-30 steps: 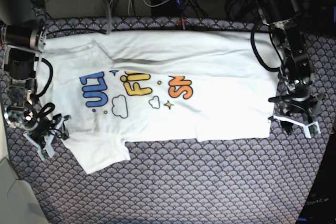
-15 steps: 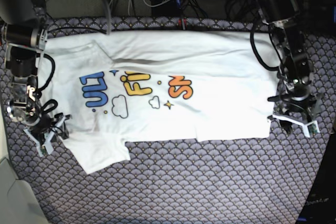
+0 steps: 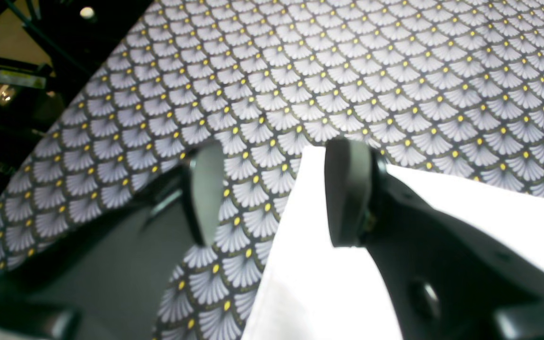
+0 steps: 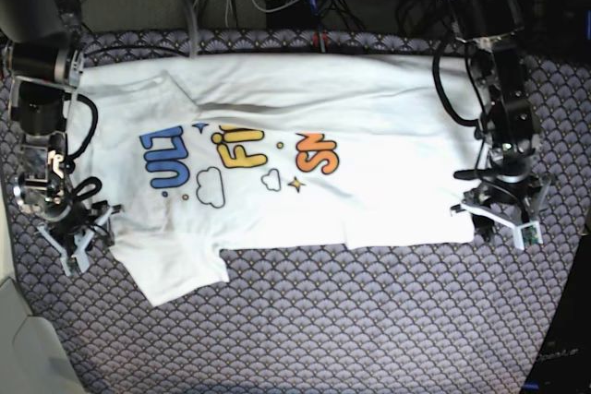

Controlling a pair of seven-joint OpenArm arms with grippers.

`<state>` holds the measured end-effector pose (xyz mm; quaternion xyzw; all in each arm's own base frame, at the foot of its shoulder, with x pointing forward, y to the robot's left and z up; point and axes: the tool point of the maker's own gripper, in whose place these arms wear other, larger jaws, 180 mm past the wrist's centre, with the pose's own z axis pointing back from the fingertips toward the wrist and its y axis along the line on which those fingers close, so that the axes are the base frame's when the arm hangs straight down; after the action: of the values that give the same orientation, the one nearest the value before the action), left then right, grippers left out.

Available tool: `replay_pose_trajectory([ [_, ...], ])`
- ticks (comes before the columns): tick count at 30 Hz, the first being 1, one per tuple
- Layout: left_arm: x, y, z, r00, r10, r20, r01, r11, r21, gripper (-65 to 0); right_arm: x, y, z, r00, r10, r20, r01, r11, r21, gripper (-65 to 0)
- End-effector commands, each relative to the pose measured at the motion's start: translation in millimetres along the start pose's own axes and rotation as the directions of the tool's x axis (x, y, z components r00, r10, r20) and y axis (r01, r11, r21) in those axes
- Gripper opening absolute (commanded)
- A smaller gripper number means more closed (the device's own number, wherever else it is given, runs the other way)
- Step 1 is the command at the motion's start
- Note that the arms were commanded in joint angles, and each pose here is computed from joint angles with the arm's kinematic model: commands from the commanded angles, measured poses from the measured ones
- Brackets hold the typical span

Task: Fold the T-shirt properly
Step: 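Grasp the hem edge with both grippers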

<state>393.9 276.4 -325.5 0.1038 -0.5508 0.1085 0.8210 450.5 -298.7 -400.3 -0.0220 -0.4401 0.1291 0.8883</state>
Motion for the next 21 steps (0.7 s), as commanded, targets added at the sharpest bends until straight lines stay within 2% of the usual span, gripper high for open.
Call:
replay_pose_trajectory([
  [1, 18, 3, -3, 0.999, 0.002, 0.053, -0.002, 1.0, 0.011, -31.8, 18, -13, 3, 0.999, -0.005, 0.052, 0.006, 1.0, -0.026, -35.1],
  [14, 15, 7, -7, 0.999, 0.006, 0.04, -0.006, 1.0, 0.018, -31.8, 9, -2, 2, 0.998, -0.01, 0.062, 0.01, 1.0, -0.009, -35.8],
  [17, 15, 7, -7, 0.999, 0.006, 0.04, -0.007, 1.0, 0.019, -31.8, -4, 2, 2, 0.999, -0.012, 0.042, 0.012, 1.0, -0.002, -39.8],
  [21, 18, 11, -8, 0.999, -0.008, 0.045, 0.007, 1.0, 0.023, -31.8, -11, 4, 3, 0.999, -0.013, 0.03, 0.013, 1.0, 0.001, -48.7],
])
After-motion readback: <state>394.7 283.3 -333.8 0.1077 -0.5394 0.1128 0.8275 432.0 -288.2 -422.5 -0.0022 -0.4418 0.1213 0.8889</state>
